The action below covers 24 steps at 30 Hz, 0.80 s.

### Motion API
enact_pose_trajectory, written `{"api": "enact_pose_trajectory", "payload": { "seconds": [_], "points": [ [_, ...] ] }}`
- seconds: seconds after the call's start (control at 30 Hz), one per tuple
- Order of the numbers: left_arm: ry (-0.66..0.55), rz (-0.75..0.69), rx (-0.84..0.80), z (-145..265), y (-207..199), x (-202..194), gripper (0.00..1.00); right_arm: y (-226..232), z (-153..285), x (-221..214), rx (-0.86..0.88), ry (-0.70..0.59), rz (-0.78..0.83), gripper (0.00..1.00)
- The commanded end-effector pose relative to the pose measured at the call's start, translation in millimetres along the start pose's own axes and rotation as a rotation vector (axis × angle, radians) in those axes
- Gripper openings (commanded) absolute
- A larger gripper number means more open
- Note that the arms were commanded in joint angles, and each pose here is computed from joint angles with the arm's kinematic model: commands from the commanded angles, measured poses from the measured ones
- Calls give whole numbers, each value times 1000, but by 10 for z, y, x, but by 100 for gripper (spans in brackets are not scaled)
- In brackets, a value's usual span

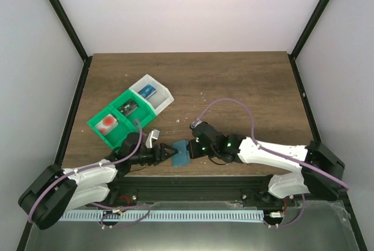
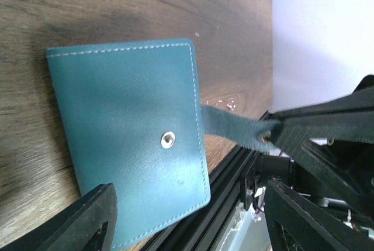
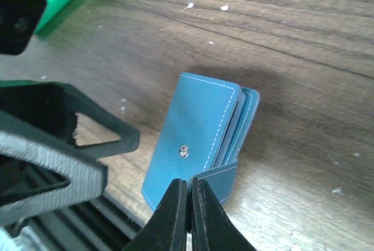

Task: Take the credit cards out of the card holder

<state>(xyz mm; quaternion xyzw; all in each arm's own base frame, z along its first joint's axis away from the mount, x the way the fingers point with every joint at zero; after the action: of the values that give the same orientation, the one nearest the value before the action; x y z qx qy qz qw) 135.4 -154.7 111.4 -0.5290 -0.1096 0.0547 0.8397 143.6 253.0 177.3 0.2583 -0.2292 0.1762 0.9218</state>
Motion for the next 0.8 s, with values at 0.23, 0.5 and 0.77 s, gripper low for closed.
{"api": "enact_pose_trajectory", "payload": {
  "seconds": [0.23, 0.5, 0.77],
  "points": [
    [-105, -113, 81, 134, -129, 81, 73, 188, 258, 64, 278, -139, -45, 1],
    [-130, -147, 142, 171, -107, 87, 69, 169, 201, 58, 247, -120, -52, 1],
    [-133, -152, 157, 166, -83, 89, 66, 166, 232, 54, 270, -129, -50, 1]
  ]
}}
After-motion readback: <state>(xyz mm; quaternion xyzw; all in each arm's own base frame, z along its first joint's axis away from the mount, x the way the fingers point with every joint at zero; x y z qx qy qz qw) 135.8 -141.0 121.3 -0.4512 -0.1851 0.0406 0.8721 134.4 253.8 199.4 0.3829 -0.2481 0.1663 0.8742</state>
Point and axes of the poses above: each gripper's point midway between its finger pads, its own z axis back along the fingers, its own y axis along the line the jaws close on, x = y × z, the point moved 10 cm from there along z, back along the fingers, and after that the axes turned 3 degrees about z, right-handed, at the moved point
